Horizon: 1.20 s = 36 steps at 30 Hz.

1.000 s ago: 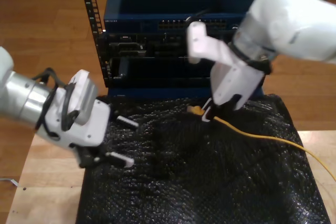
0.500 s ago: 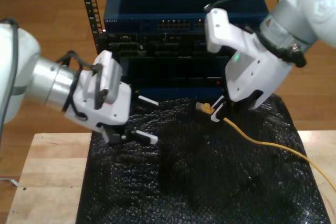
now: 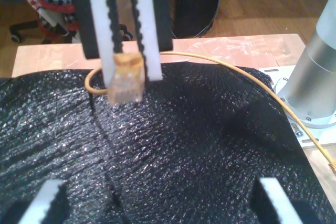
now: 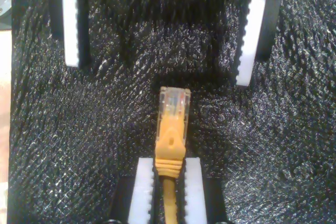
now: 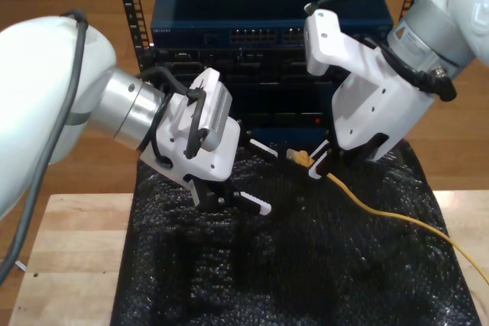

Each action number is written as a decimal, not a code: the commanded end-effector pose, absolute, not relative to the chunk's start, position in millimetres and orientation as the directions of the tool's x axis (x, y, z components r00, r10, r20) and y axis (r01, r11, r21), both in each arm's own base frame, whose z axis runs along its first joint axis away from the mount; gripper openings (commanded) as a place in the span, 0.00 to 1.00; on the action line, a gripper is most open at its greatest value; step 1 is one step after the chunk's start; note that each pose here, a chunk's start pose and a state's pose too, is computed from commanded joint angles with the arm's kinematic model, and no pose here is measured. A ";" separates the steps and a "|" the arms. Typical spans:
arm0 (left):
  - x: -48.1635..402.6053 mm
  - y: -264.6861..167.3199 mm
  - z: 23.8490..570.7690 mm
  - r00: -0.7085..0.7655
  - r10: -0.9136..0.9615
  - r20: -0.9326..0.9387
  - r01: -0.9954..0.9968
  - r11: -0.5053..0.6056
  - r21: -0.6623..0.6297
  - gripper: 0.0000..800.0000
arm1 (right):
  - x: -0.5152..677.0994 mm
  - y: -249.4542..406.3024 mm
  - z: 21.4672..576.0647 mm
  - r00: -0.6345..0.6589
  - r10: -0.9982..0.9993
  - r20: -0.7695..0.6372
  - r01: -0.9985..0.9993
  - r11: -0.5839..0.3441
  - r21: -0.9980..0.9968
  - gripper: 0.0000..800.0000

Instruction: Grab the cable and plug it in

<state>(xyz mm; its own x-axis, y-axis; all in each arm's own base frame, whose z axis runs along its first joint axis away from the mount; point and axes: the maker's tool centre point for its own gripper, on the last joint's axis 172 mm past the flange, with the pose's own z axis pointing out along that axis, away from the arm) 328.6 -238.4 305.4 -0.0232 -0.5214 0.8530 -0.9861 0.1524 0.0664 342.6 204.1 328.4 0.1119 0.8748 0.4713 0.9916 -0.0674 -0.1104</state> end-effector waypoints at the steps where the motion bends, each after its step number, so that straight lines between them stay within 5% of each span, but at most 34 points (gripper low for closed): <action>1: 328.9 -237.9 306.0 -0.022 -0.522 0.853 -0.986 0.150 0.066 0.99 | 342.5 204.1 329.0 0.111 0.875 0.472 0.992 -0.067 -0.109 0.02; 18: 339.8 -245.3 327.7 0.013 -0.437 0.899 -0.993 0.102 0.064 0.99 | 337.1 205.1 321.5 0.115 0.877 0.467 0.990 -0.064 -0.124 0.02; 36: 336.5 -243.8 326.8 0.016 -0.433 0.901 -0.991 0.110 0.071 0.81 | 331.4 212.1 310.2 0.108 0.881 0.460 0.988 -0.044 -0.148 0.02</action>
